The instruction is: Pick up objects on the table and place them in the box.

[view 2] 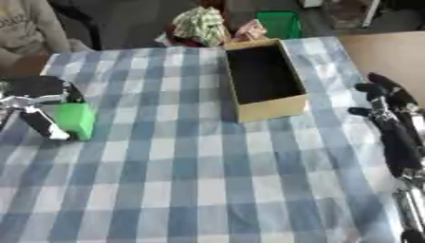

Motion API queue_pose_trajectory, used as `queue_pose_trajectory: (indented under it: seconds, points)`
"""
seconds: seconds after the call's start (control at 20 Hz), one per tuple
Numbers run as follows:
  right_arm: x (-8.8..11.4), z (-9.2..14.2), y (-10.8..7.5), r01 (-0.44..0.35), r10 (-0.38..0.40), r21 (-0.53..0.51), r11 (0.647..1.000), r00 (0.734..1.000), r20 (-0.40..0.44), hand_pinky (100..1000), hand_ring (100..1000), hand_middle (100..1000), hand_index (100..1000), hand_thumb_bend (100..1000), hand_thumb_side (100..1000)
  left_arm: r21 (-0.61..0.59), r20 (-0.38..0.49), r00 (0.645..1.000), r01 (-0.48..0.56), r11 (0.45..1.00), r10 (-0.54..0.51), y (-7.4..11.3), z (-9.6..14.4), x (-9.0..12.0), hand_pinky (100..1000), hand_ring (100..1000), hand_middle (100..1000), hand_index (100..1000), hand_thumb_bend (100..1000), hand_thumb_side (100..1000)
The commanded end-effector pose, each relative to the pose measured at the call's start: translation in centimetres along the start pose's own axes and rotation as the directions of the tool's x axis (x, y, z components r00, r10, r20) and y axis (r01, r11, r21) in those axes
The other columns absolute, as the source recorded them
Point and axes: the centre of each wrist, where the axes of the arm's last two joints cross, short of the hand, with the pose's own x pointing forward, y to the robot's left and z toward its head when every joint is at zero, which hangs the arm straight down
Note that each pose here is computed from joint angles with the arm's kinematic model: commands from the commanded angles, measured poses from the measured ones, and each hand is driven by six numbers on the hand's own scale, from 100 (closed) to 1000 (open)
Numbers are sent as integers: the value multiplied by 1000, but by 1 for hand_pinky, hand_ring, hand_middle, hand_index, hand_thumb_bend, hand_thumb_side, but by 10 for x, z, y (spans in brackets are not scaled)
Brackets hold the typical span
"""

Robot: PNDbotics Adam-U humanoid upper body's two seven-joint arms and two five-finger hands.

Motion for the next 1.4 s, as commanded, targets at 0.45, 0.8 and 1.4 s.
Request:
queue_pose_trajectory:
  seconds: [0.45,0.8,1.4]
  points:
    - [6,-6,7,-1,0,61,998,1000,19,696,1000,737,878,100,604,332,110,992,13,943,-53,104,-22,16,684,564,389,712,368,321]
    - [11,-15,24,17,-23,151,988,999,37,696,1000,737,878,100,617,523,188,980,-43,851,-66,146,-51,45,679,565,380,711,317,261]
    - [39,-38,56,9,-59,349,937,989,135,699,1000,737,877,100,614,683,117,992,-50,728,-41,148,-68,51,675,568,394,716,256,221]
